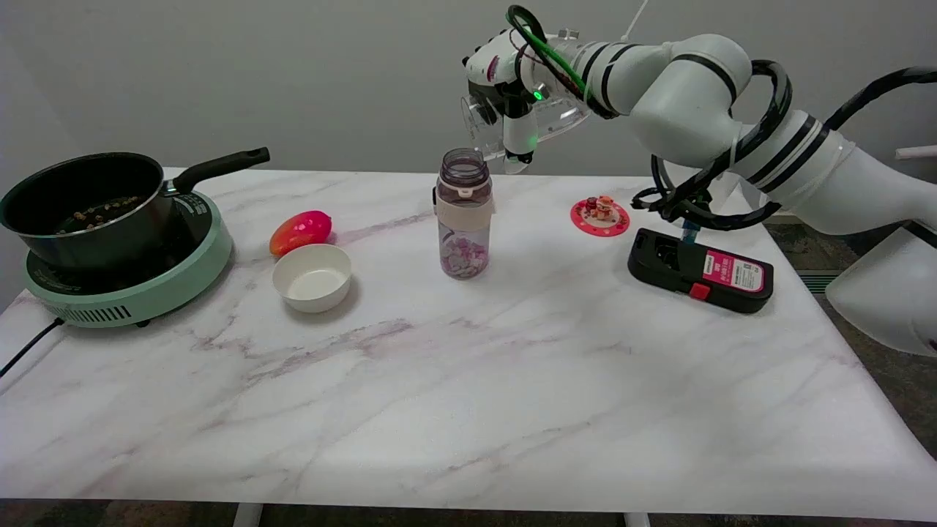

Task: Place the measuring cup onto the table.

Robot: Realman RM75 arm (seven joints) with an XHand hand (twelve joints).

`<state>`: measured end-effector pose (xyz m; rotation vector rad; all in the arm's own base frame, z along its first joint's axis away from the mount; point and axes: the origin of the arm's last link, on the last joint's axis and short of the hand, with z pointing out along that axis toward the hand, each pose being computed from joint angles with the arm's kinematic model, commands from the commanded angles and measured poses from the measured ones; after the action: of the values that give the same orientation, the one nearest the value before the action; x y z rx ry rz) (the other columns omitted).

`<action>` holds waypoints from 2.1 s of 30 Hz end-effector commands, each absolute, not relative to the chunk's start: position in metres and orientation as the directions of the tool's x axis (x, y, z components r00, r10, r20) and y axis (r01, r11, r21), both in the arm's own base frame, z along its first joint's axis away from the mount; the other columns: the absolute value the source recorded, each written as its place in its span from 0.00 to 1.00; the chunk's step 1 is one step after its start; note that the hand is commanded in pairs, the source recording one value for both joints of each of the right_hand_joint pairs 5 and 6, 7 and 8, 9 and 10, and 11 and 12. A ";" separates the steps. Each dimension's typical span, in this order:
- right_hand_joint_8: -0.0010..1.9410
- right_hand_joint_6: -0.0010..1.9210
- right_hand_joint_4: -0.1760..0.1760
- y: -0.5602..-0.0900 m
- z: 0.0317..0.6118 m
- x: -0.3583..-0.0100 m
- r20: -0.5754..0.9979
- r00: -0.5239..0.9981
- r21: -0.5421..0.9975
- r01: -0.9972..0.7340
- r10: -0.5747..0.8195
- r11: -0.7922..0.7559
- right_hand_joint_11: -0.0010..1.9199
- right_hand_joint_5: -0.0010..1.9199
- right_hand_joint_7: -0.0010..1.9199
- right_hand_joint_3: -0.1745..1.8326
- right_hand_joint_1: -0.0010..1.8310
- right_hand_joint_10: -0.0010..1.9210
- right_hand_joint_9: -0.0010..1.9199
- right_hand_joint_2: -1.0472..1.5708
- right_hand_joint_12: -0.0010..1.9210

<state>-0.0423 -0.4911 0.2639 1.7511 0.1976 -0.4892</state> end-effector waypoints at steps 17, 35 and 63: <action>0.86 1.00 0.50 -0.486 0.280 -0.012 -0.289 0.957 0.942 0.279 -0.027 -0.184 0.66 1.00 0.87 0.61 0.88 0.78 0.78 0.73 0.66; 0.89 1.00 0.50 -0.412 0.378 -0.050 0.457 0.883 0.889 -0.450 0.109 -0.085 0.67 1.00 0.90 0.59 0.86 0.80 0.80 0.75 0.67; 0.97 1.00 0.50 -0.349 0.386 -0.171 0.864 0.503 0.502 -0.857 0.023 -0.113 0.71 1.00 0.98 0.27 0.69 0.89 0.89 1.00 0.71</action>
<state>-0.1102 -0.3898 0.3843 1.5678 -0.5043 0.6720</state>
